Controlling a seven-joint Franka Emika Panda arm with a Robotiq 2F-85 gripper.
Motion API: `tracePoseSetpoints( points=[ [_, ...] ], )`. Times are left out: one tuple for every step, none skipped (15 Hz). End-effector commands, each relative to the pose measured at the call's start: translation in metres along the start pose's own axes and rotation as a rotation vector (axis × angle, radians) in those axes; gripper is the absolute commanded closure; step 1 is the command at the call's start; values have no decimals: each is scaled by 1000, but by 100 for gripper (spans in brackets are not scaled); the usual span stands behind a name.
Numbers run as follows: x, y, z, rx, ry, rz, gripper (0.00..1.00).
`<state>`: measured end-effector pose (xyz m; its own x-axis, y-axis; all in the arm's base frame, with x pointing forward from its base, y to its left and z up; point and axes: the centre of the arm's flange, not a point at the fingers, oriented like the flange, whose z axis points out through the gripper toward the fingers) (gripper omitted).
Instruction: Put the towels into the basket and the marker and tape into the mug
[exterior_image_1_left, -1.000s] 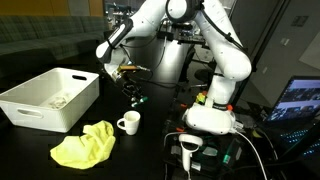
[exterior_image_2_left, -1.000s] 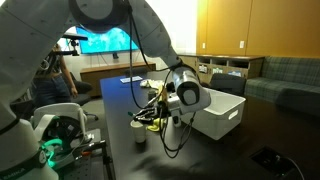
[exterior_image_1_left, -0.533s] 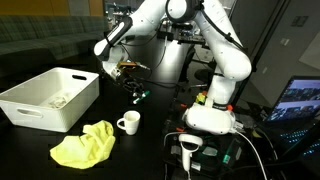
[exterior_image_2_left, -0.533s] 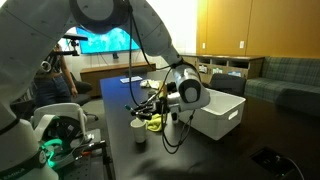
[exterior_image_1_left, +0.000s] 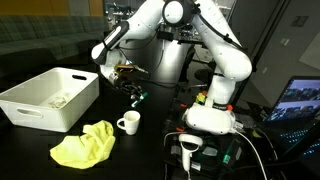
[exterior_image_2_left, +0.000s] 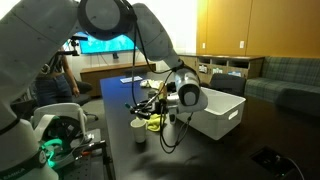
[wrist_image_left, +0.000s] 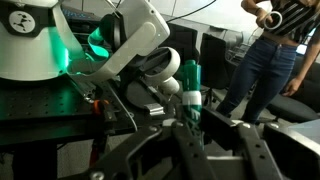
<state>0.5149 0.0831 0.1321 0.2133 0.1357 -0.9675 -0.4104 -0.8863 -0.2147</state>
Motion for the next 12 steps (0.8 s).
tracePoseSetpoints(
  points=[
    [13,-16,0,44,-51,-4,94],
    [16,-19,1,58,-53,0,94],
    [19,-21,3,70,-58,3,94],
    [21,-22,5,83,-61,13,94],
    [24,-22,6,96,-63,20,94],
    [26,-22,7,109,-65,32,94],
    [28,-21,9,121,-65,44,94],
    [30,-21,10,130,-66,58,94],
    [31,-19,10,140,-69,71,94],
    [34,-18,10,150,-69,84,94],
    [36,-16,10,157,-71,99,94],
    [38,-13,10,164,-71,118,94]
  ],
)
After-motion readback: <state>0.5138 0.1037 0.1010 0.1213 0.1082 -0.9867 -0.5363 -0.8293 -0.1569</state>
